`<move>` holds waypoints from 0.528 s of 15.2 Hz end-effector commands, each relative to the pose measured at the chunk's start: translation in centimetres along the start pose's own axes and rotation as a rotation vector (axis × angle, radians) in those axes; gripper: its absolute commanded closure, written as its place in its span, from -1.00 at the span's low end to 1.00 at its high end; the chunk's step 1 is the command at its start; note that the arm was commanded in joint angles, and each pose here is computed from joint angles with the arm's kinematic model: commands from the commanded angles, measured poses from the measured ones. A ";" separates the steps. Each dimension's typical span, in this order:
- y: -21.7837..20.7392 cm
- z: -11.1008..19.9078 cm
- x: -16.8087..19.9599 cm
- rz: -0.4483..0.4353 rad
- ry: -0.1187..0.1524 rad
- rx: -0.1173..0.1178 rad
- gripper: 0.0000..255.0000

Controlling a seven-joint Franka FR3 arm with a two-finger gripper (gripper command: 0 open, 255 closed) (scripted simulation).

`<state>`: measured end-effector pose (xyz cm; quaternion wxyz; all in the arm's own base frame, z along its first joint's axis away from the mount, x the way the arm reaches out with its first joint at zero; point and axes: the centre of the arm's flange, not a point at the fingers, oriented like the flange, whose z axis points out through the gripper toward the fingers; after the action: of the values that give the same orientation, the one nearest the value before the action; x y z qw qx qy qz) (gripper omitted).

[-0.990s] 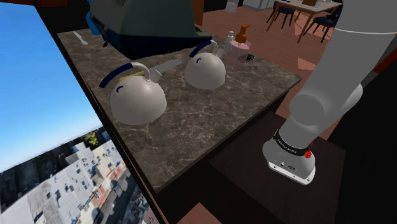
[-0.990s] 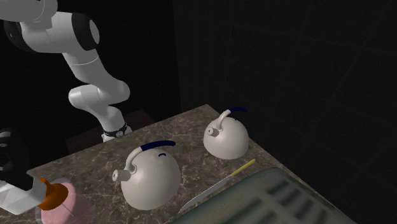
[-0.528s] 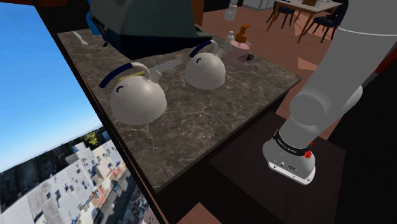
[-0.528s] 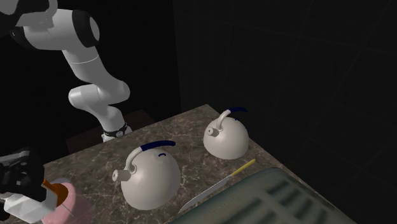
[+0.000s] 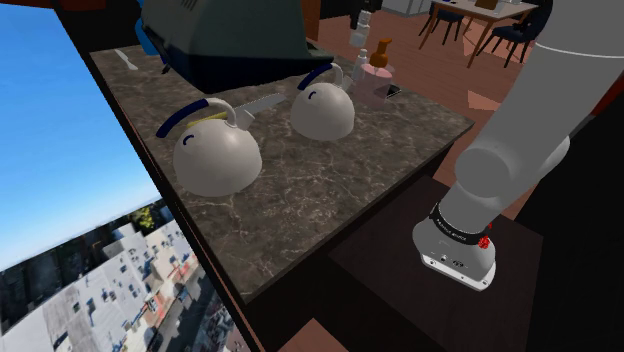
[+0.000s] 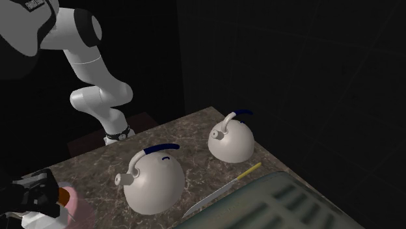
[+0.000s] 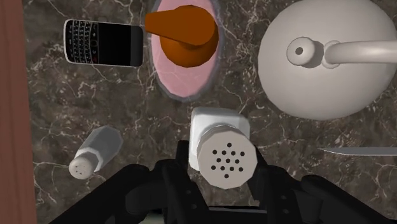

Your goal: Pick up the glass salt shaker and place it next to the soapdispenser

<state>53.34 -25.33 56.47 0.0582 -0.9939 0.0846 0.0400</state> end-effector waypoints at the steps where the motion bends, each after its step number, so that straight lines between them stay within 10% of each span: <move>1: 0.1 1.0 0.0 0.000 0.001 0.000 1.00; 8: 0.5 4.7 0.3 0.000 0.001 0.000 1.00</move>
<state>53.25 -25.21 52.58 0.0575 -0.9941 0.0842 0.0373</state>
